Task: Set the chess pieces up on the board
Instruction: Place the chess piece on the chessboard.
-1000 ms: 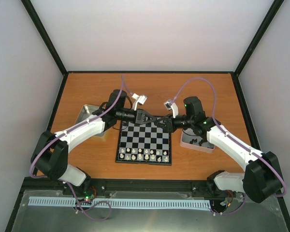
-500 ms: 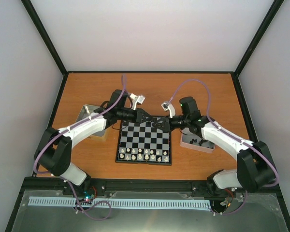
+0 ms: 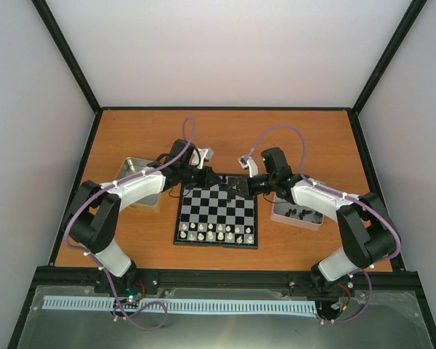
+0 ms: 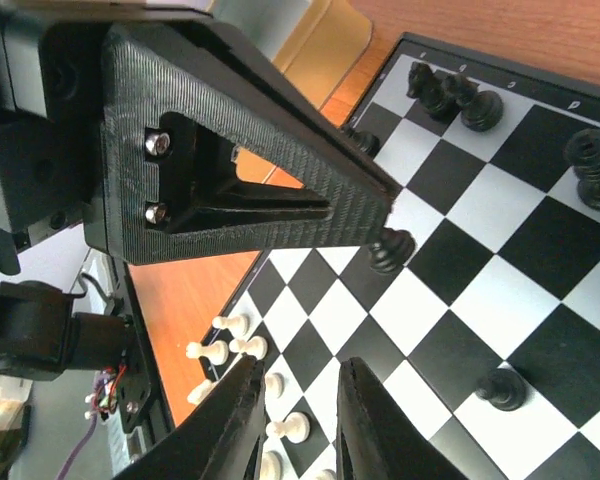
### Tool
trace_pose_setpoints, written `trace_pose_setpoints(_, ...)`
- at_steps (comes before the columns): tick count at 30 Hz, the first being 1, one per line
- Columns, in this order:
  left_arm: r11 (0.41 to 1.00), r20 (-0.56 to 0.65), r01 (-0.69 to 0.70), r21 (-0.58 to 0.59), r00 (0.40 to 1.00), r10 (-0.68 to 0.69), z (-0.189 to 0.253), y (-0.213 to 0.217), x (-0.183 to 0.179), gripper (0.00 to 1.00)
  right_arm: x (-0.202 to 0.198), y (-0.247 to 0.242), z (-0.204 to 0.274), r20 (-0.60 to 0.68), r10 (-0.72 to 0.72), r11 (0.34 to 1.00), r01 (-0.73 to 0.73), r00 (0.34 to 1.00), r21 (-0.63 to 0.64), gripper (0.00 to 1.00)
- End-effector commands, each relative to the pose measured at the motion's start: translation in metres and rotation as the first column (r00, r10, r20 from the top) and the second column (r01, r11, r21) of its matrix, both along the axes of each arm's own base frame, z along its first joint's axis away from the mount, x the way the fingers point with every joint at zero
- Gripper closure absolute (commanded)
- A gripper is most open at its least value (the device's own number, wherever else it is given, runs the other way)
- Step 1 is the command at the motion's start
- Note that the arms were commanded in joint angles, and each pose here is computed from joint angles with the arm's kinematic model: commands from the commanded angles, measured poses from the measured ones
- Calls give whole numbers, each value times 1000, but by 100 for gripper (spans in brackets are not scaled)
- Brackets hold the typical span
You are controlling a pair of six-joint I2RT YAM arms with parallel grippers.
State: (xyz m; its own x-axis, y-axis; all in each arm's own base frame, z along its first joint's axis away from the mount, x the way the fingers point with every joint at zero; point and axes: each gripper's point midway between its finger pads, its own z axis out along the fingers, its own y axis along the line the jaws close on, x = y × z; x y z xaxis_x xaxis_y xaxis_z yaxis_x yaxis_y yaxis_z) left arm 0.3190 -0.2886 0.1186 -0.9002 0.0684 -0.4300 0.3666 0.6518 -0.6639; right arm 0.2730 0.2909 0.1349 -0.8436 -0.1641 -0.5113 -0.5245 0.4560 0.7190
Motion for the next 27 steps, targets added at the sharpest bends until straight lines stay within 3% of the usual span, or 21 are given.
trace_pose_setpoints(1, 994, 58, -46, 103, 998, 40, 1, 17, 6, 99, 9, -5, -13, 6, -72, 995, 72, 997, -63, 78)
trace_pose_setpoints(8, 976, 74, -95, 198, 994, 81, -6, 34, 6, 99, 20, -27, -49, 14, -227, 915, 218, 974, -340, 69)
trace_pose_setpoints(14, 943, 120, -169, 287, 983, 139, -3, 53, 14, 99, 20, -28, -58, 83, -254, 817, 260, 964, -515, 63)
trace_pose_setpoints(20, 923, 145, -215, 318, 973, 177, 2, 64, 15, 99, 22, -26, -71, 153, -247, 698, 285, 957, -656, 65)
trace_pose_setpoints(27, 909, 160, -258, 327, 963, 216, 5, 72, 17, 99, 13, -13, -87, 149, -181, 658, 232, 972, -716, 72)
